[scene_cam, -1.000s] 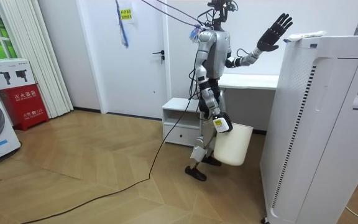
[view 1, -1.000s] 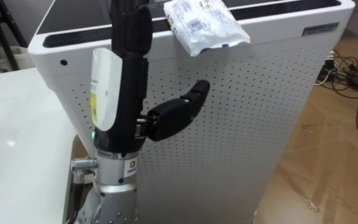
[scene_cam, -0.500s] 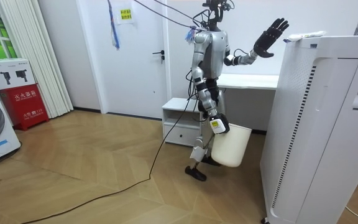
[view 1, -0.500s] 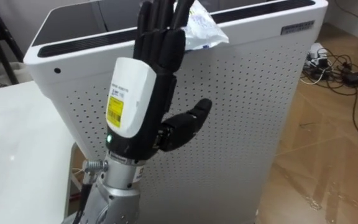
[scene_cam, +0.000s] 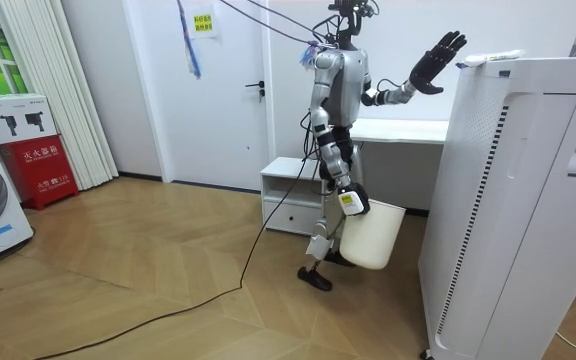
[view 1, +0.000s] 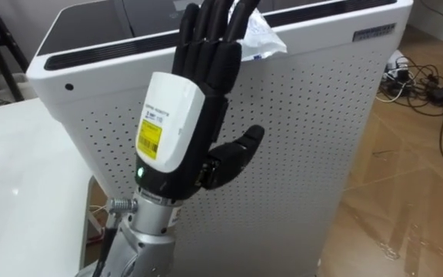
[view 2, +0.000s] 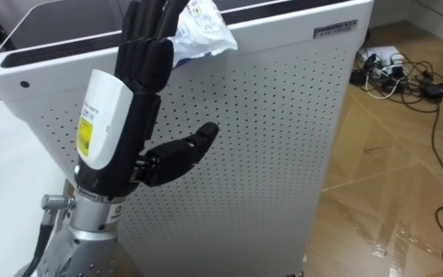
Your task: Pick garbage
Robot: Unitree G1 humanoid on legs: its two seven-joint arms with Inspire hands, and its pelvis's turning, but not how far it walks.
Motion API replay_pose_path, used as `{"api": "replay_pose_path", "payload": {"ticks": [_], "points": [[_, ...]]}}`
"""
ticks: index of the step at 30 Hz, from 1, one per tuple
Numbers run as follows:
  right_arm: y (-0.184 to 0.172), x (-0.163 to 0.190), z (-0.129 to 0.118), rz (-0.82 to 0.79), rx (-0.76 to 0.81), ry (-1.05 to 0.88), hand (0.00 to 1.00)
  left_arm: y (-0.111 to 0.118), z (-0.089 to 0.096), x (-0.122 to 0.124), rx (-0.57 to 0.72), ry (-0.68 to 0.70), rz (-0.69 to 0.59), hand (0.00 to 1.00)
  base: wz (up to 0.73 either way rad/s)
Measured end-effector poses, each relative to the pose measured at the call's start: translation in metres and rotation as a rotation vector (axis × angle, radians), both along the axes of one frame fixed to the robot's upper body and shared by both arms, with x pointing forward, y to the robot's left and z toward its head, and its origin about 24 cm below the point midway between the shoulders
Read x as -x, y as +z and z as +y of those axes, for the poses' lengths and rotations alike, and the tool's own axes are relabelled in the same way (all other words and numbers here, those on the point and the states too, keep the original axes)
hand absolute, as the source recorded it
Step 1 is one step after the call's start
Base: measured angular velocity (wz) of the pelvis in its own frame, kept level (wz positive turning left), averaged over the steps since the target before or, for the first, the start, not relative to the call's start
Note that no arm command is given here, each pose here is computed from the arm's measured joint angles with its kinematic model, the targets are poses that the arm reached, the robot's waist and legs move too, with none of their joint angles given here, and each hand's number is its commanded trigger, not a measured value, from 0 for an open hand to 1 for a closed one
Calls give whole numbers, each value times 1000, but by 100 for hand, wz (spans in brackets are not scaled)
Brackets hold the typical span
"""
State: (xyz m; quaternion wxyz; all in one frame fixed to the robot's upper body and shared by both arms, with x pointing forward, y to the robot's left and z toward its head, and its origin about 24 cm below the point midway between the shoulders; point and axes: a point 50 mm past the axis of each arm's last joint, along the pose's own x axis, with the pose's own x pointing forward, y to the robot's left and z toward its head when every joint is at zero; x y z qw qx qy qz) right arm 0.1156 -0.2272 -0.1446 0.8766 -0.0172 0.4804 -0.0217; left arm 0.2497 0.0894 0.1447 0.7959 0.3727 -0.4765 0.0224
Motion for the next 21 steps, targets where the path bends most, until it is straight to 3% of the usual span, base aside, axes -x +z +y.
{"api": "replay_pose_path", "payload": {"ticks": [12, 21], "points": [[-3, 6, -2, 26, 20, -26, 100, 5, 1, 0, -35, 17, -33, 0, 0], [-3, 5, 1, 23, 8, -35, 100, 28, -3, 10, -25, 19, -153, 0, 0]]}}
